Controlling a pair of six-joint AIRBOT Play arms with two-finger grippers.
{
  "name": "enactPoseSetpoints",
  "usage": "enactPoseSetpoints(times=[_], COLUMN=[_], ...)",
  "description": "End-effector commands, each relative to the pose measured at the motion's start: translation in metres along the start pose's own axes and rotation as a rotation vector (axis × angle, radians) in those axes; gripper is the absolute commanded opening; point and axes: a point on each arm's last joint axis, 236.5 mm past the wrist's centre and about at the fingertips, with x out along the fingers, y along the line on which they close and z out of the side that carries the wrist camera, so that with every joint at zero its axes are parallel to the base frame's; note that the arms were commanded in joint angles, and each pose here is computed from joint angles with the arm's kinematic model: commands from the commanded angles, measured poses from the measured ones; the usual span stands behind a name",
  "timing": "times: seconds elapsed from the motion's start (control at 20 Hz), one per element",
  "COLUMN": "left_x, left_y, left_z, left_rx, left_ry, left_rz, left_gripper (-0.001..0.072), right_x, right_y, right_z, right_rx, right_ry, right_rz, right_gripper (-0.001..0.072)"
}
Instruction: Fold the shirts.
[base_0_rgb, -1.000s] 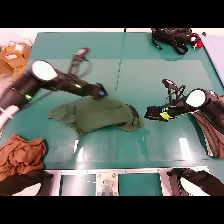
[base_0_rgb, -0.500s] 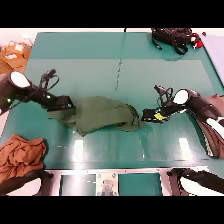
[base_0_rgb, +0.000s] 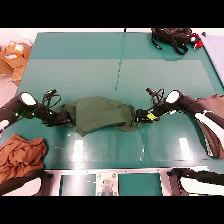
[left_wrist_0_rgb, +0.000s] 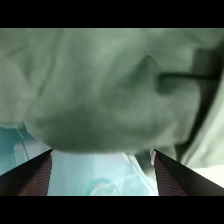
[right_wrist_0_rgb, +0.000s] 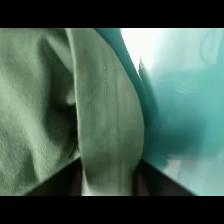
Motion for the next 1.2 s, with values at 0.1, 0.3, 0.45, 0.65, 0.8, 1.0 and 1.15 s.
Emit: enactPoseSetpoints(times=[0.1,0.3,0.45,0.65,0.8,1.0,1.15], left_x=[0.010,0.014,-0.029,-0.172,-0.306,-0.448,-0.518], left_y=[-0.001,0.001,-0.022,-0.091,-0.150,-0.209,-0.238], left_z=[0.021,0.023,0.056,0.112,0.115,0.065,0.023], left_rx=[-0.059,-0.050,0.040,0.245,0.397,0.556,0.661], left_ry=[-0.100,-0.080,-0.153,-0.466,-0.778,-1.120,-1.297], left_rz=[-0.029,-0.028,-0.040,-0.068,-0.070,-0.067,-0.049], left_gripper=[0.0538,0.0023,0.0022,0.0022,0.0022,0.0022,0.0022], right_x=[0.006,-0.007,-0.044,-0.145,-0.243,-0.348,-0.392], right_y=[0.013,0.021,0.036,0.066,0.095,0.129,0.147], right_z=[0.008,0.020,0.039,0.068,0.073,0.037,-0.006], right_rx=[-0.026,-0.064,-0.105,-0.201,-0.294,-0.391,-0.442], right_ry=[-0.016,-0.038,-0.064,-0.229,-0.452,-0.726,-0.864], right_rz=[0.060,0.073,0.105,0.143,0.144,0.135,0.128], right_gripper=[0.0044,0.0016,0.0016,0.0016,0.0016,0.0016,0.0016])
